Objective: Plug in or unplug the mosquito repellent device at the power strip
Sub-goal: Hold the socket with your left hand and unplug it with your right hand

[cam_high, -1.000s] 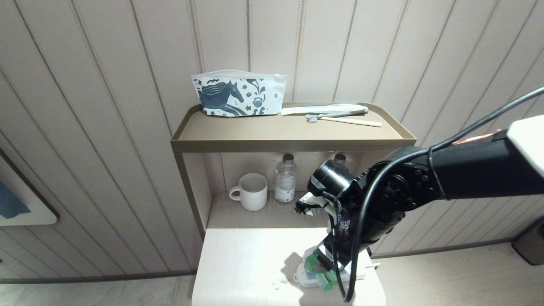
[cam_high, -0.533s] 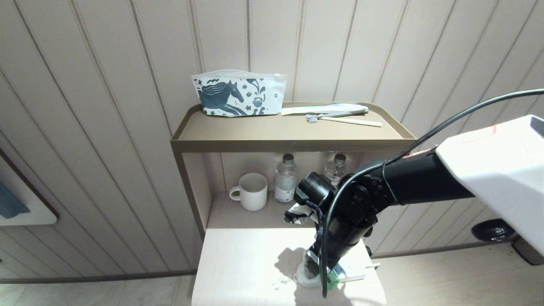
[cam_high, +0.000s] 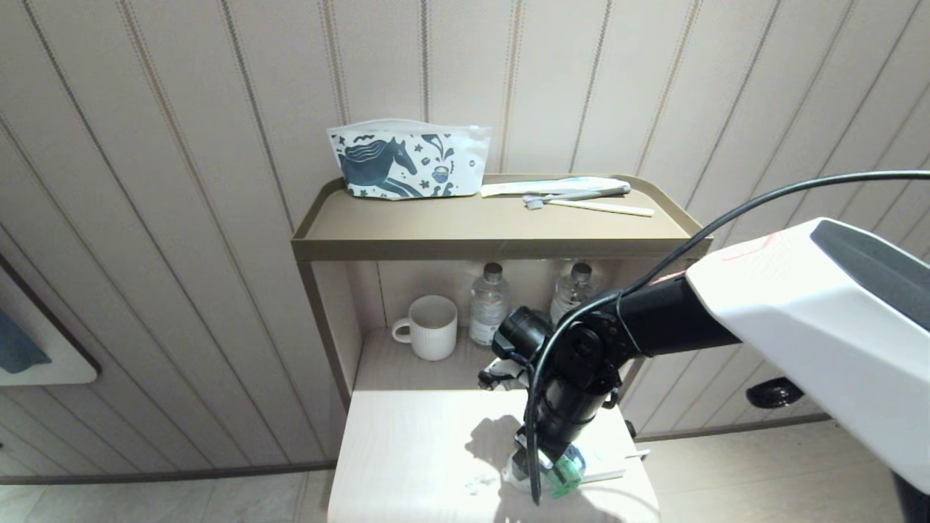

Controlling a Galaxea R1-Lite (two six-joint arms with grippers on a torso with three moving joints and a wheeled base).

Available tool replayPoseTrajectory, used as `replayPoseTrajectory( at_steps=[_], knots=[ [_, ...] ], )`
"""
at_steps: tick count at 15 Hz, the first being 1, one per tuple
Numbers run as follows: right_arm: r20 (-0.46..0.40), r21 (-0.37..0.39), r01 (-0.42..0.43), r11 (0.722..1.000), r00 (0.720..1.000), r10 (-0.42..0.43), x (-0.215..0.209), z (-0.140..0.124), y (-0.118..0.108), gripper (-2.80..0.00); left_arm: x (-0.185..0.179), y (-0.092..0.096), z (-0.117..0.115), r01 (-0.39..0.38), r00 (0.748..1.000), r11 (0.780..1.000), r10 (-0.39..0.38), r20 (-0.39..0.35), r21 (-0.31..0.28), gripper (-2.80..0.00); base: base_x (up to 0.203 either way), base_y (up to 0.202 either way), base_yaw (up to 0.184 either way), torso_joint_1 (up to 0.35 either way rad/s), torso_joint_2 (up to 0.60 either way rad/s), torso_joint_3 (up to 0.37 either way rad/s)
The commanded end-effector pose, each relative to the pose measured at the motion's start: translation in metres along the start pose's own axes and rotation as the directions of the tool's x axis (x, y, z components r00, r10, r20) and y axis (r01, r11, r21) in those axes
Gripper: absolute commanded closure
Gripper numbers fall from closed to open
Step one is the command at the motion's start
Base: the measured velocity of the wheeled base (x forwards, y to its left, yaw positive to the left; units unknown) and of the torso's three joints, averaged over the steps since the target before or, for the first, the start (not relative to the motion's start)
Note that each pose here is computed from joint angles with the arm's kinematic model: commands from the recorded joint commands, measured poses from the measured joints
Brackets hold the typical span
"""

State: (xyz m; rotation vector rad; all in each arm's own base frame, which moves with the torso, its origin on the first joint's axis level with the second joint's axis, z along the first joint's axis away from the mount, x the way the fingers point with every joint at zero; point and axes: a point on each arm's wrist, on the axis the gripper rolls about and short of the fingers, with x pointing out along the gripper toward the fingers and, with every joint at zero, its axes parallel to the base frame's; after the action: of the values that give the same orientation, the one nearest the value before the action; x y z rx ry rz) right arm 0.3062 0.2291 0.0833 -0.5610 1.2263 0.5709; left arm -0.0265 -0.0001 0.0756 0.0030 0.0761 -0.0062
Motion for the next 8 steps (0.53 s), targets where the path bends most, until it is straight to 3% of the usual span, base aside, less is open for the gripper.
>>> replayPoseTrajectory(
  at_steps=[1, 5, 6, 8],
  knots=[
    [-0.017, -0.001, -0.001, 1.000, 1.000, 0.001, 0.0067, 0.0003, 0.0003, -2.80, 0.0000, 0.0000, 0.0000, 0.000, 1.000, 1.000, 0.000, -0.001, 0.000, 0.00, 0.000, 0.000, 0.000, 0.000, 0.00, 0.000],
    [-0.019, -0.001, 0.000, 1.000, 1.000, 0.000, 0.0079, 0.0006, 0.0003, -2.80, 0.0000, 0.0000, 0.0000, 0.000, 1.000, 1.000, 0.000, -0.001, 0.000, 0.00, 0.000, 0.000, 0.000, 0.000, 0.00, 0.000],
    [-0.022, 0.000, 0.001, 1.000, 1.000, -0.001, 0.0081, 0.0002, 0.0004, 0.00, 0.0001, 0.0000, 0.0000, -0.001, 1.000, 1.000, 0.001, -0.002, 0.000, 0.00, 0.000, 0.000, 0.000, 0.000, 0.00, 0.000],
    [-0.021, -0.001, 0.001, 1.000, 1.000, -0.001, 0.0085, 0.0006, 0.0003, 0.00, 0.0000, 0.0000, 0.0000, 0.000, 1.000, 1.000, 0.000, -0.001, 0.000, 0.00, 0.000, 0.000, 0.000, 0.000, 0.00, 0.000]
  ],
)
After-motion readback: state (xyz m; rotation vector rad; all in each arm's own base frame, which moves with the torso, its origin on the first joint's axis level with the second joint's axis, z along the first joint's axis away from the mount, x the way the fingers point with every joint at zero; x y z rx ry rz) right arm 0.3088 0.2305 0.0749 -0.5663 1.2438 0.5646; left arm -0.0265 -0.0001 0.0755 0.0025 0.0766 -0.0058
